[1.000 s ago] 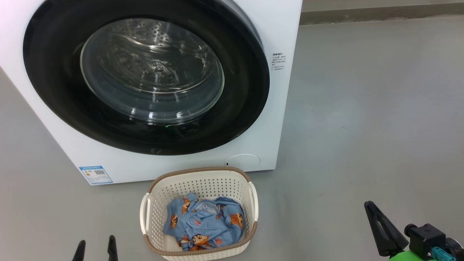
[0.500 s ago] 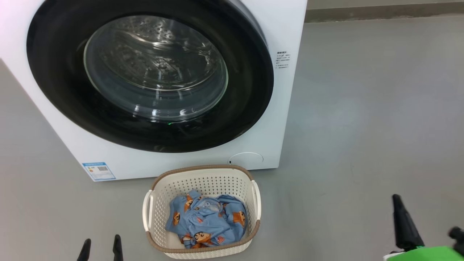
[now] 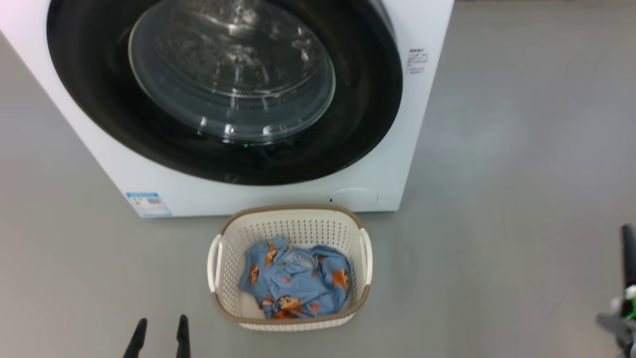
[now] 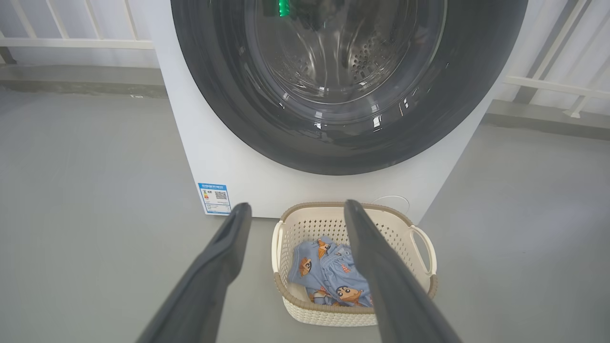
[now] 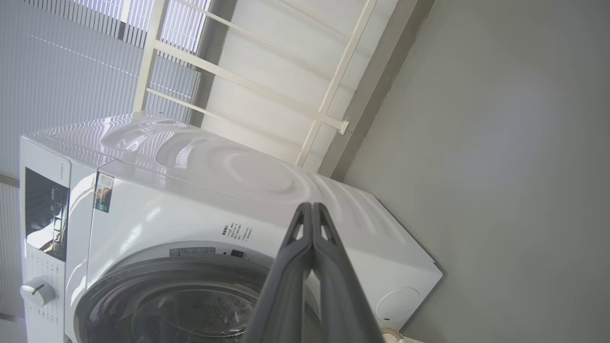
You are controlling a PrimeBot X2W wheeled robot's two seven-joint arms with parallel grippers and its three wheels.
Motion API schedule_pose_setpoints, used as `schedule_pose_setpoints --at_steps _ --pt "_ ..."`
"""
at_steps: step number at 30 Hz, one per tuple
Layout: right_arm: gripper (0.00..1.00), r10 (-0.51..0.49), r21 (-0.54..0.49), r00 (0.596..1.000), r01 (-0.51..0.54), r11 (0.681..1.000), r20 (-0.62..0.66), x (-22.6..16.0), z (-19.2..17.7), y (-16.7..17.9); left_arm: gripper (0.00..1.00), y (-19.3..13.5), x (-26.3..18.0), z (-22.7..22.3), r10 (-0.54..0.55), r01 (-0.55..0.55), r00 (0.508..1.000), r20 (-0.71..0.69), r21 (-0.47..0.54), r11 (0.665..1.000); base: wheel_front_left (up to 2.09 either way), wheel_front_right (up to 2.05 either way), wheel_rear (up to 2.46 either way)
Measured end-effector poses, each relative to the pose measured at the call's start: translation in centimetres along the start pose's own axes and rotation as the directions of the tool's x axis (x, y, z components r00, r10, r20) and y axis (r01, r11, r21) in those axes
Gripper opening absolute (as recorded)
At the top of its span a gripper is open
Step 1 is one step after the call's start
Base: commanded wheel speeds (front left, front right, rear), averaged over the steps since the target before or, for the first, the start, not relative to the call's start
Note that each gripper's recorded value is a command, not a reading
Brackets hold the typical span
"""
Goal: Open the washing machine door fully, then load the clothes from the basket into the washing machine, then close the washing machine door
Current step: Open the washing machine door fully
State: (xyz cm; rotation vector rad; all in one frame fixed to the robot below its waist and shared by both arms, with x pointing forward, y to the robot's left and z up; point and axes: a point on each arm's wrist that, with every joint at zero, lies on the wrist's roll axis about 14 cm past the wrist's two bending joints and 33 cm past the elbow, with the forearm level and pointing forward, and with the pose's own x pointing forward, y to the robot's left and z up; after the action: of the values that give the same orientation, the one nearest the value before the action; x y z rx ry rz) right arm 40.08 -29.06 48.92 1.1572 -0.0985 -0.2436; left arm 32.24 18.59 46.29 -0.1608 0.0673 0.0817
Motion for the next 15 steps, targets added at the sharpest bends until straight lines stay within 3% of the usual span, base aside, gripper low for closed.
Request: schedule_pose_setpoints --at_steps 7,15 --pt "0.0 0.015 0.173 1.0 -0.013 0.985 -0.01 5.0 2.0 1.1 1.0 -0.1 0.8 -1.0 0.027 -0.027 0.999 -0.038 0.006 1.0 0.0 0.0 0.0" --pt "0.0 0.054 0.248 0.987 -0.015 0.969 -0.154 9.7 -0.4 1.5 1.0 0.5 1.7 -1.9 0.08 -0.079 0.994 -0.068 0.019 0.997 0.0 0.0 0.0"
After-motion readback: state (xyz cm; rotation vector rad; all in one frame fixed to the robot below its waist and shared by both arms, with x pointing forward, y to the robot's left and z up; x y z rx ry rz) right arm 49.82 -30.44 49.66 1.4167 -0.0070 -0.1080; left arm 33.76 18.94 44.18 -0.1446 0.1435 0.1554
